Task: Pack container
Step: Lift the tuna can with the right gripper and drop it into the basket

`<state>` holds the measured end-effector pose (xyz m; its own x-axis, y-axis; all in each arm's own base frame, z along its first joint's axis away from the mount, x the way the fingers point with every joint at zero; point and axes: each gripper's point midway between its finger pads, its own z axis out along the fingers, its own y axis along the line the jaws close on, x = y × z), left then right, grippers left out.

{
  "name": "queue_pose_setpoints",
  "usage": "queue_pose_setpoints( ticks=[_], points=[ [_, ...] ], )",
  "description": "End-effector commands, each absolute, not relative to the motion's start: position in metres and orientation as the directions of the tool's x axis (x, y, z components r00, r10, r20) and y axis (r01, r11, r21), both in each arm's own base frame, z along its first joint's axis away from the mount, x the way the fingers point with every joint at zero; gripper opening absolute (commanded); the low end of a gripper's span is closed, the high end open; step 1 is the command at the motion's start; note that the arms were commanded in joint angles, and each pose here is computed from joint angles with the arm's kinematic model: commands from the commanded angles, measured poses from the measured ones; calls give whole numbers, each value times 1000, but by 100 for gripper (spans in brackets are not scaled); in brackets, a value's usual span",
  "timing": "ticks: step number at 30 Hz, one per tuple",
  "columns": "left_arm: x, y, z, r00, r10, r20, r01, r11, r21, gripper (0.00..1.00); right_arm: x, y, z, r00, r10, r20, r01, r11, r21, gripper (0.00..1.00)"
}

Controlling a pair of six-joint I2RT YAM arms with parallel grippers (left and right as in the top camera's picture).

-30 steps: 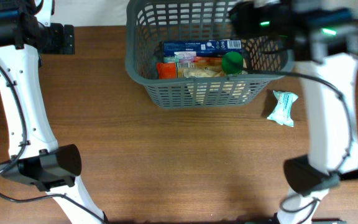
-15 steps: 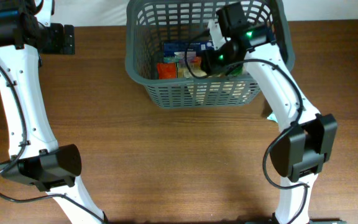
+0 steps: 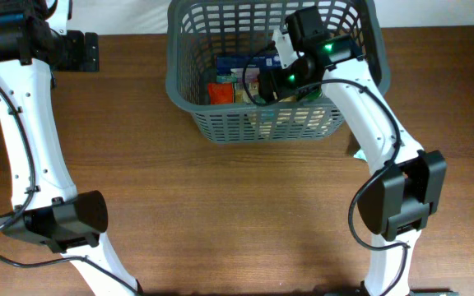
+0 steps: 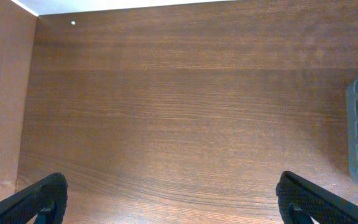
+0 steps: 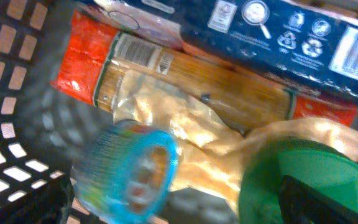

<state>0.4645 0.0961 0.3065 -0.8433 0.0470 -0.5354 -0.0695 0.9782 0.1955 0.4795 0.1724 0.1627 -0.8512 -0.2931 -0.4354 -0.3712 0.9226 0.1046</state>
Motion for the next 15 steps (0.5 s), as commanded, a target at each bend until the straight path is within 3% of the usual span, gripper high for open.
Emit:
queue_pose_setpoints(
  ticks=[1,5,9,12,15],
  points=[
    [462,98,309,-842,33,-539,-86,977,195,99,487,154,253,-772,-231,-592,-348,933,89,94],
    [462,98,309,-842,33,-539,-86,977,195,99,477,109,344,-685,-151,-713,-275,960,61,93],
    [462,98,309,-842,33,-539,-86,977,195,99,467,44,397,-615,-59,-787,-144,989,38,93],
    [462,98,309,-842,33,-539,-86,977,195,99,463,-25,399,-620,50,-783,10,998,56,93],
    [462,98,309,-842,33,-539,-86,977,195,99,465,-72,368,-665,181,-725,147,983,111,92]
  ],
)
